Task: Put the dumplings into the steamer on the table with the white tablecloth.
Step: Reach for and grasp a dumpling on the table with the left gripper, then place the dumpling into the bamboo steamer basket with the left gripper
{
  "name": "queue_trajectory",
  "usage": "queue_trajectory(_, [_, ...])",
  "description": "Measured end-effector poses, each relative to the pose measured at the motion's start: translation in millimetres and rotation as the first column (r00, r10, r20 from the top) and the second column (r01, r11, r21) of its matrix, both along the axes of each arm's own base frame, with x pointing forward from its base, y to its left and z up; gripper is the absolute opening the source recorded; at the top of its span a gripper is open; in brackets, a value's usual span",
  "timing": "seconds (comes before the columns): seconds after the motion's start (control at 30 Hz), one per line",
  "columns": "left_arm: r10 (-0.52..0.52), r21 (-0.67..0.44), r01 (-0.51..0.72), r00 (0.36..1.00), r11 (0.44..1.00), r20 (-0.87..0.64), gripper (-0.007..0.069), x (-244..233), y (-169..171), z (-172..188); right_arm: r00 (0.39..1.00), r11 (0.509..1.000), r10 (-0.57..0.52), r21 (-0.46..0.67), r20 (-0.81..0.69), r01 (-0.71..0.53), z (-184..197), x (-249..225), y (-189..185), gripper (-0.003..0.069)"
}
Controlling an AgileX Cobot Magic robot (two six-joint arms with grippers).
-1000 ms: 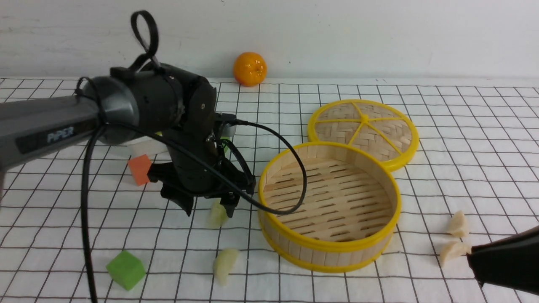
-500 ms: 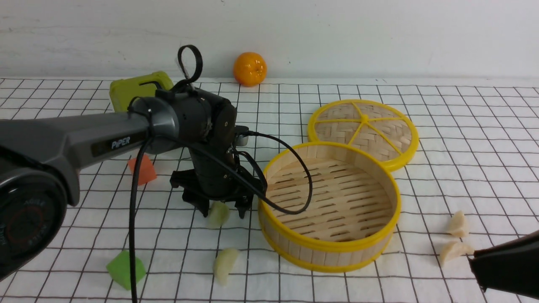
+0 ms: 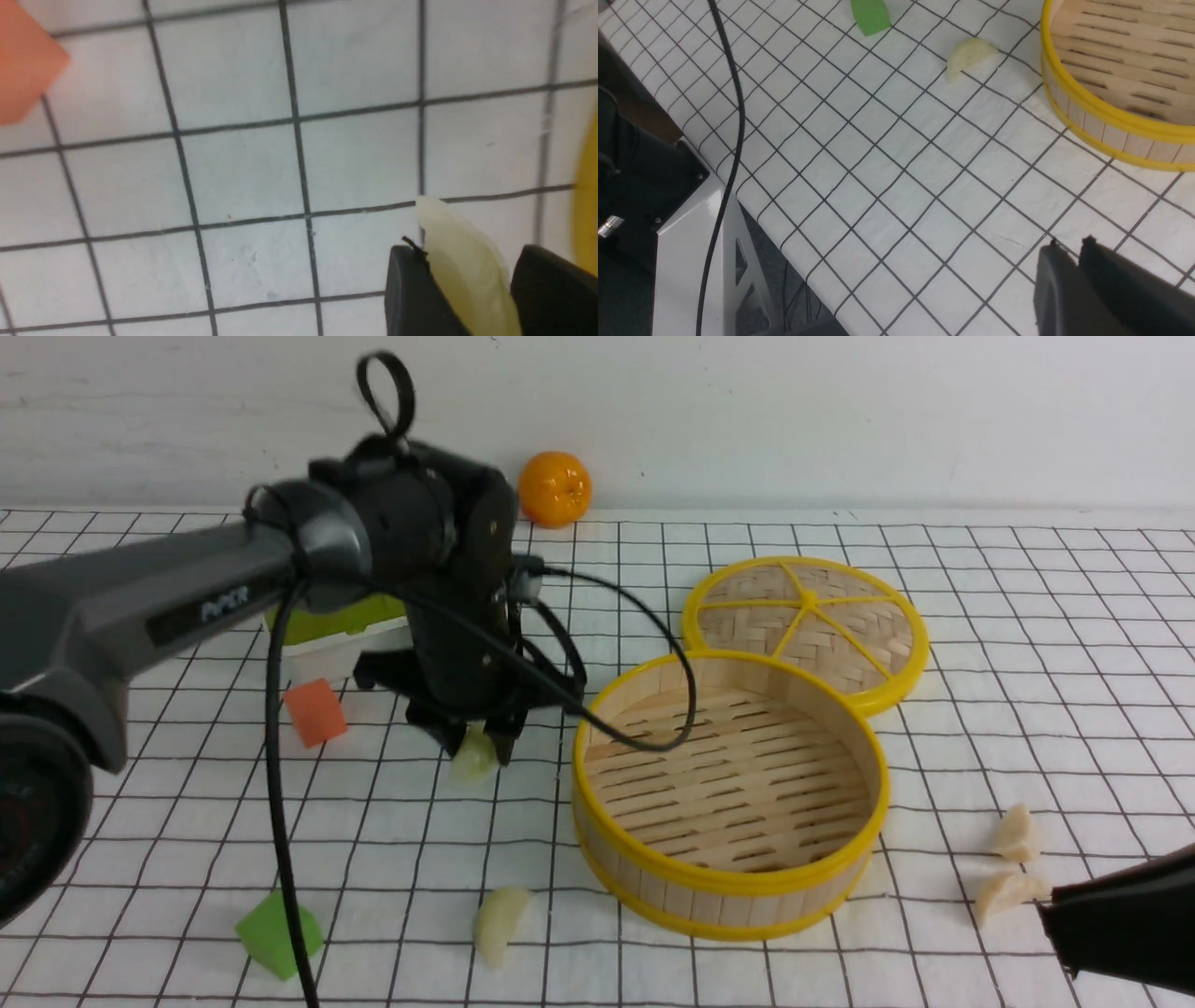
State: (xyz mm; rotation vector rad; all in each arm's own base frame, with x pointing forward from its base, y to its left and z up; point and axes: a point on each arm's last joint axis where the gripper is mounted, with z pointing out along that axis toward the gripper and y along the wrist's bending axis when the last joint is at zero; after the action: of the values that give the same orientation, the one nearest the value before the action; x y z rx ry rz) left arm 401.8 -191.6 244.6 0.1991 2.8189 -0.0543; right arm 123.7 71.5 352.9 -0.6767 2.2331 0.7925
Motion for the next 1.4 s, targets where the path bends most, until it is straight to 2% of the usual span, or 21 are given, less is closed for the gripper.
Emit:
queue_trajectory(0.13, [-0.076,-0.049,0.082,0.989,0.995,0.128,0.0265,-9.6,-20.4,63.4,1.000,1.000,-0.007,0.000,0.006,0.007,0.3,0.8,-0.2,0.0069])
queue_trajectory(0.17, [-0.127,-0.064,0.141,0.975,0.988,0.181,0.0265,-17.6,-37.6,82.4,1.000,1.000,-0.007,0.000,0.006,0.007,0.3,0.8,-0.2,0.0071])
queue_trajectory(0.23, [-0.191,-0.084,0.215,0.955,0.973,0.226,0.0265,-28.4,-64.7,94.4,1.000,1.000,-0.007,0.000,0.006,0.007,0.3,0.8,-0.2,0.0073])
queue_trajectory(0.37, [-0.264,-0.108,0.294,0.936,0.950,0.233,0.0265,-38.0,-105.3,83.9,1.000,1.000,0.004,-0.003,-0.004,-0.004,-0.3,-0.4,0.0,0.0076])
queue_trajectory(0.53, [-0.260,-0.102,0.279,0.951,0.955,0.166,0.0265,-24.4,-137.3,22.1,1.000,1.000,0.023,-0.007,-0.008,-0.023,0.6,-6.2,0.0,0.0080])
queue_trajectory(0.7, [-0.176,-0.099,0.193,0.972,0.976,0.152,0.0265,-8.8,-142.0,-16.1,0.999,1.000,0.023,-0.007,0.035,-0.023,5.9,-17.3,-1.1,0.0083])
queue_trajectory(0.83, [-0.082,-0.154,0.108,0.983,0.982,0.163,0.0265,3.7,-143.2,-35.7,0.997,1.000,0.026,-0.016,0.073,-0.025,9.1,-26.5,-2.7,0.0085])
queue_trajectory(0.97, [-0.063,-0.167,0.091,0.984,0.982,0.165,0.0265,6.2,-145.5,-43.7,0.996,0.999,0.034,-0.023,0.080,-0.032,9.4,-28.4,-2.4,0.0086])
queue_trajectory(1.1, [-0.061,-0.159,0.088,0.984,0.983,0.166,0.0315,7.1,-145.4,-47.0,0.993,0.996,0.081,-0.047,0.083,-0.077,8.1,-31.8,0.8,0.0090])
queue_trajectory(1.2, [-0.061,-0.123,0.082,0.984,0.989,0.168,0.0383,2.9,-138.2,-29.1,0.989,0.990,0.115,-0.087,0.091,-0.108,6.1,-33.6,2.2,0.0090])
queue_trajectory(1.3, [-0.056,-0.125,0.081,0.981,0.989,0.188,0.0400,-4.4,-130.8,1.4,0.988,0.989,0.118,-0.101,0.099,-0.108,5.6,-33.2,2.1,0.0092])
queue_trajectory(1.4, [-0.082,-0.125,0.116,0.965,0.985,0.249,0.0405,-22.2,-112.8,62.4,0.988,0.990,0.109,-0.102,0.110,-0.098,6.0,-32.2,2.1,0.0093])
